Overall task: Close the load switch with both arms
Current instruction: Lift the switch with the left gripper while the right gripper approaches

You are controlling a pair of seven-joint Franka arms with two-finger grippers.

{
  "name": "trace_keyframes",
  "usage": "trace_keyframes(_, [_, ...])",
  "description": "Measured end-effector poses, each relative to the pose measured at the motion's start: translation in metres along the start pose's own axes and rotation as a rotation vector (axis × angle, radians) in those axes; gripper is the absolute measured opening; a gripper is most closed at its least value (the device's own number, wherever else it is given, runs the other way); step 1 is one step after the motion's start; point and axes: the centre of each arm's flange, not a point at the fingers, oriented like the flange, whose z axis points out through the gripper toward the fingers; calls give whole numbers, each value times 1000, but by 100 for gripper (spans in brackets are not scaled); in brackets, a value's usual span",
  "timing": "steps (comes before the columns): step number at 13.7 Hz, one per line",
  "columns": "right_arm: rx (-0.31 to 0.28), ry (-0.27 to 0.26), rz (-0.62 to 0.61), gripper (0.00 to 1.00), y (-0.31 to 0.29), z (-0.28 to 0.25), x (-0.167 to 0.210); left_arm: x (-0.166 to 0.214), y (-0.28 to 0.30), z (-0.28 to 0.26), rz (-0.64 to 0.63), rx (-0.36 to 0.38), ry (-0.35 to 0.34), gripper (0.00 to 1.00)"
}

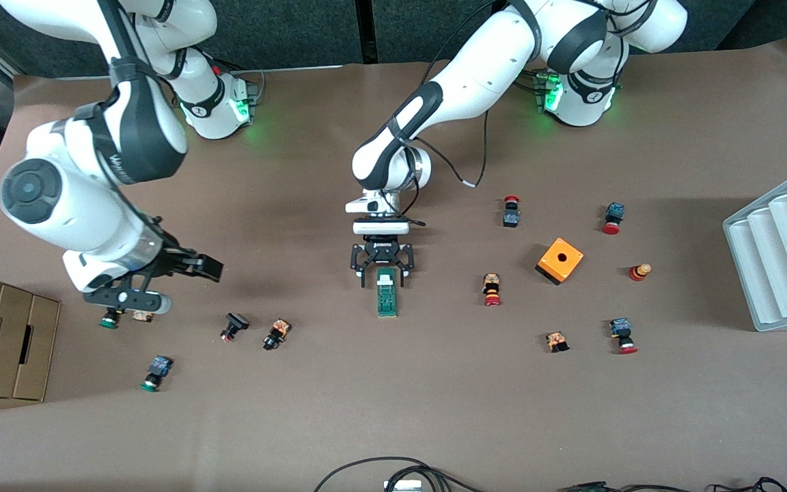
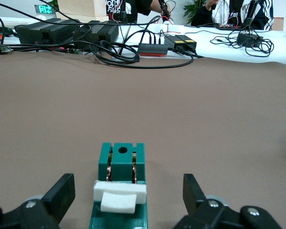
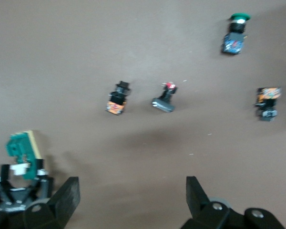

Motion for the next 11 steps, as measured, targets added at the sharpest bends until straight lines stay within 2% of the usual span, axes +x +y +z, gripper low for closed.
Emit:
trace_keyframes(5, [109, 5, 212, 100, -66, 28, -16, -13, 0, -2, 22, 1, 9, 100])
trace_keyframes(8, [192, -10, 409, 100, -108, 46, -30, -17, 2, -5, 26, 11, 26, 100])
trace_keyframes(11, [219, -28, 626, 99, -150, 69, -52, -17, 9, -16, 18, 34, 66, 100])
